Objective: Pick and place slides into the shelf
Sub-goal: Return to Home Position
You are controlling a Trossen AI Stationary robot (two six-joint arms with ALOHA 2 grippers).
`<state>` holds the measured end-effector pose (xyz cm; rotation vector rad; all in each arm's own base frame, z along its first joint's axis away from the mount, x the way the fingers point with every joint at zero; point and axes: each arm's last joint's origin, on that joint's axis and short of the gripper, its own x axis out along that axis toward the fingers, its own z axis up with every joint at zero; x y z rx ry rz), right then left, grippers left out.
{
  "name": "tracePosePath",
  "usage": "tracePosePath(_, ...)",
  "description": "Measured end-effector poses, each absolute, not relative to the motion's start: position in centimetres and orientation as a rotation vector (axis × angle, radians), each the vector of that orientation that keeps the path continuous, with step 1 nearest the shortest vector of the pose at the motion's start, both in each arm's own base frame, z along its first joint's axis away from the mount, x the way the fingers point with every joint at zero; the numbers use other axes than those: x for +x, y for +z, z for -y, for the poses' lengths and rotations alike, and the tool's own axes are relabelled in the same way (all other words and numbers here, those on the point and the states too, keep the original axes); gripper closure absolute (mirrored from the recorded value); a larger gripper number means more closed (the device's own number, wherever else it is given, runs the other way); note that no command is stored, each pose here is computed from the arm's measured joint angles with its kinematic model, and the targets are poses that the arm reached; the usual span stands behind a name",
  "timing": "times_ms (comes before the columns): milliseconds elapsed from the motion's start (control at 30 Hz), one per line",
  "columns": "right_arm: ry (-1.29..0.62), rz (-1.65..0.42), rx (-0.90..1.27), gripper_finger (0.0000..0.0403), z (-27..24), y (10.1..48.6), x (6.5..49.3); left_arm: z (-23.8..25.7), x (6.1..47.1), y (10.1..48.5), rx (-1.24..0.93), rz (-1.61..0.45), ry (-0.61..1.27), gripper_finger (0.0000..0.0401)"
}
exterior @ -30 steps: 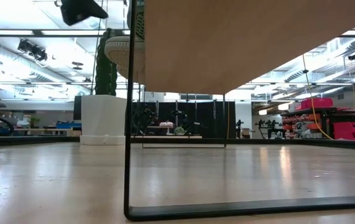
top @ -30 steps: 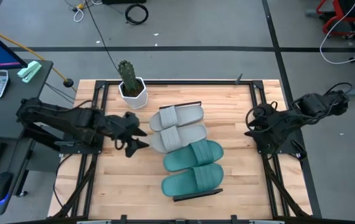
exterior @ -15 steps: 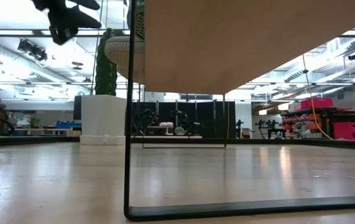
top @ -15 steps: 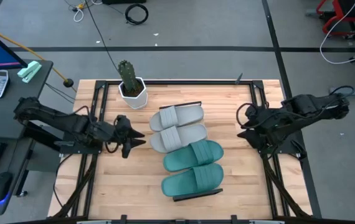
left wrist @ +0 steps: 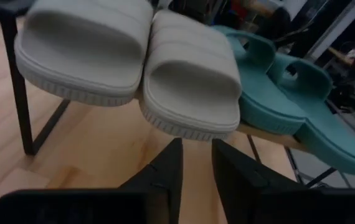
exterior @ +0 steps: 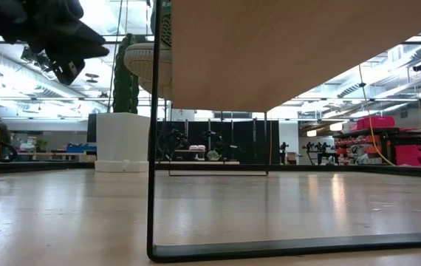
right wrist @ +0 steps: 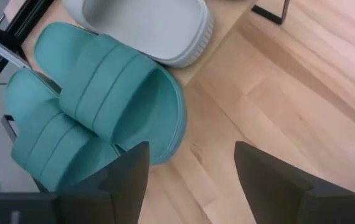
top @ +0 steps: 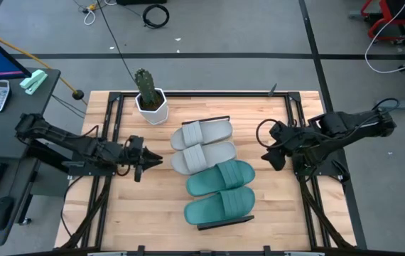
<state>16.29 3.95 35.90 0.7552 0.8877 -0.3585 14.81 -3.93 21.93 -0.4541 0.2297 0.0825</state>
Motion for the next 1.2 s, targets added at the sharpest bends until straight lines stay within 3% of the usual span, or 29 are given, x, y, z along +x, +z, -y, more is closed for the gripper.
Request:
tracePosePath(500,-0.493,-0.868,0.911,0.0161,-3.0,35.4,17.4,2.5,11.2,21.6,-0.312,0.056,0.005,0.0385)
tracePosePath(867,-0.486,-0.869,0.972,0.0161,-2.0,34.9,19.6,1.2,10.6,20.0,-0.183,0.199,0.02,0.0388)
tracePosePath(1200,-0.51,-0.851,1.002,0.0161,-1.1,35.0,19.5,0.3,10.9,18.3,-0.18,0.151,0.014,0.0396)
